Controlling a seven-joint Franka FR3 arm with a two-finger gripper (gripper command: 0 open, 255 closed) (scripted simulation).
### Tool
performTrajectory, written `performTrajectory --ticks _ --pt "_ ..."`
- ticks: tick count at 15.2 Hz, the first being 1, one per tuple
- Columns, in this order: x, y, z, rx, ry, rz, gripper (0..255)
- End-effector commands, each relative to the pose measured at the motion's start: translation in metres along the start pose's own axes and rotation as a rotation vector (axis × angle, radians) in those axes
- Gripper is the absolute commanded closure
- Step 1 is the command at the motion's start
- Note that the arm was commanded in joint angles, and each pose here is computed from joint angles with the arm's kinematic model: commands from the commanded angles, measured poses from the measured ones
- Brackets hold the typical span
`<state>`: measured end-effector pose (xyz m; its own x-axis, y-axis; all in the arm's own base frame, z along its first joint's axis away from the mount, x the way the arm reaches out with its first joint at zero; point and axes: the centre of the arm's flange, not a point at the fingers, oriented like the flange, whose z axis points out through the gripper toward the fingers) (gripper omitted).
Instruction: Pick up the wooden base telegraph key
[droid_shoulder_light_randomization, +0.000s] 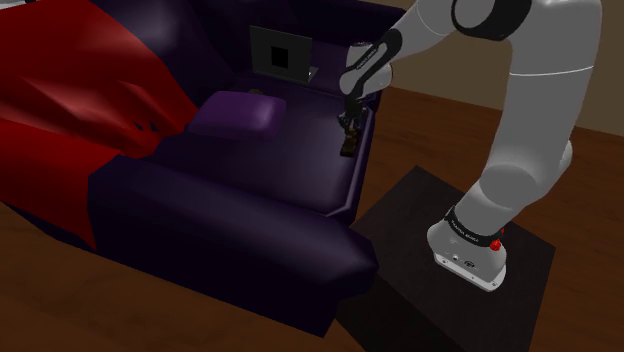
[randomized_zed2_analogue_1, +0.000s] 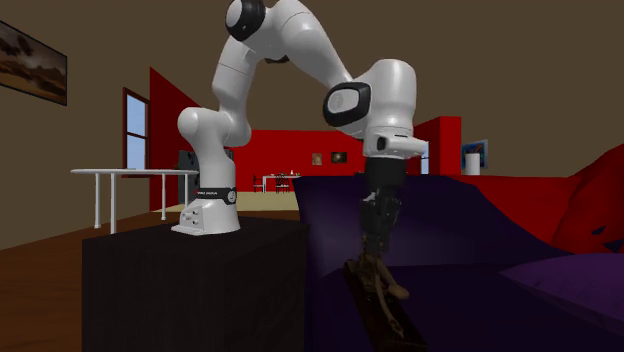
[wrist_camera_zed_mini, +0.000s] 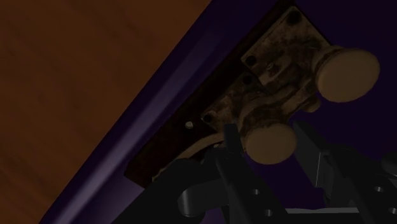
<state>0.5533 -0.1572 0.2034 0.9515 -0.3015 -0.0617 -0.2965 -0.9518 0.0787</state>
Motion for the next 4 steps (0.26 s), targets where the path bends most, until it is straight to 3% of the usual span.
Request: performTrajectory --ticks 1,4 --pt "-0.0012 -0.0001 -0.0119 0.0 0.0 0.0 255" --pt "-0.0016 0.0004 -0.018 0.0 0.0 0.0 255"
